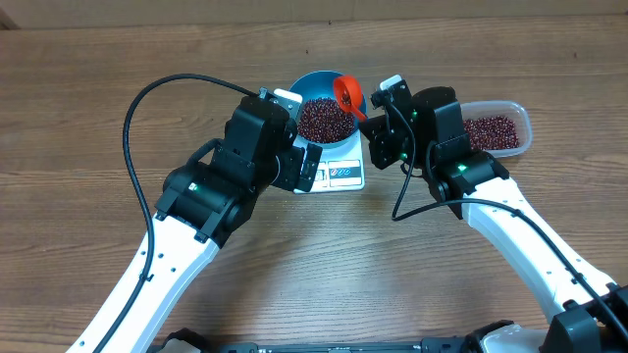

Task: Scoop item into bowl and weigh 150g on scale
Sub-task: 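Tilt the red scoop to drop a few beans into the bowl, then lift the scoop and move it right back over the bean tub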

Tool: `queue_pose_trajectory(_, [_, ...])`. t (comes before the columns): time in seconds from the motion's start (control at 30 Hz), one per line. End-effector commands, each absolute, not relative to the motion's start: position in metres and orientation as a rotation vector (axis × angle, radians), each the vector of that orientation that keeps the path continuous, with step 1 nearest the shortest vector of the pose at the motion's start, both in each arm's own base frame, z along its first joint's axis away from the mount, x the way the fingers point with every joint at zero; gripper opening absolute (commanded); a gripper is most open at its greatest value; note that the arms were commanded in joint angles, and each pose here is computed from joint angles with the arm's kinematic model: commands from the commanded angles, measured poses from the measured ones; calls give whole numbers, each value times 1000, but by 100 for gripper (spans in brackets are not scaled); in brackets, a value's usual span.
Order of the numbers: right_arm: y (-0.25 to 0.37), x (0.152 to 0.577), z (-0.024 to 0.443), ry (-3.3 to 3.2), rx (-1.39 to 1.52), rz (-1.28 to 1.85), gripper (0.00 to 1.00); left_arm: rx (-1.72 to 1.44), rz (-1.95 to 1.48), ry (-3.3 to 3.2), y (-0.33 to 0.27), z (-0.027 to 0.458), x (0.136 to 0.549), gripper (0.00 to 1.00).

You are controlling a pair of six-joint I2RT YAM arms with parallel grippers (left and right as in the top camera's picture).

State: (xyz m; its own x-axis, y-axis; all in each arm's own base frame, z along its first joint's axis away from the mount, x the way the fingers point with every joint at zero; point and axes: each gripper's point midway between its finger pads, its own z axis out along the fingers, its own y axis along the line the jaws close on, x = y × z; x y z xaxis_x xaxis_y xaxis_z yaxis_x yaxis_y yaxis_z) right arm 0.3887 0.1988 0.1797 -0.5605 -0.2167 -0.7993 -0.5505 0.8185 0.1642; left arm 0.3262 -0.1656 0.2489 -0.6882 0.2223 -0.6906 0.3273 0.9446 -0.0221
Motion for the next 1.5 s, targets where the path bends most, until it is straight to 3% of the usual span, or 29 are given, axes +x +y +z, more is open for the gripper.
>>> queue_pose_trajectory(0.0, [197,391,181,2141,-588,470,4,401,-198,2320,-167,262,326,100])
queue_pose_trajectory(0.17, [201,386,177,2103,-742,405,4,402,-198,2320,-167,262,326,100])
queue_pose_trajectory(0.97, [187,391,171,2119,-756,269,4,401,-198,2320,-167,262,326,99])
queue_pose_trajectory(1.47, [204,385,180,2245,-315,686,4,401,-198,2320,-167,262,326,99])
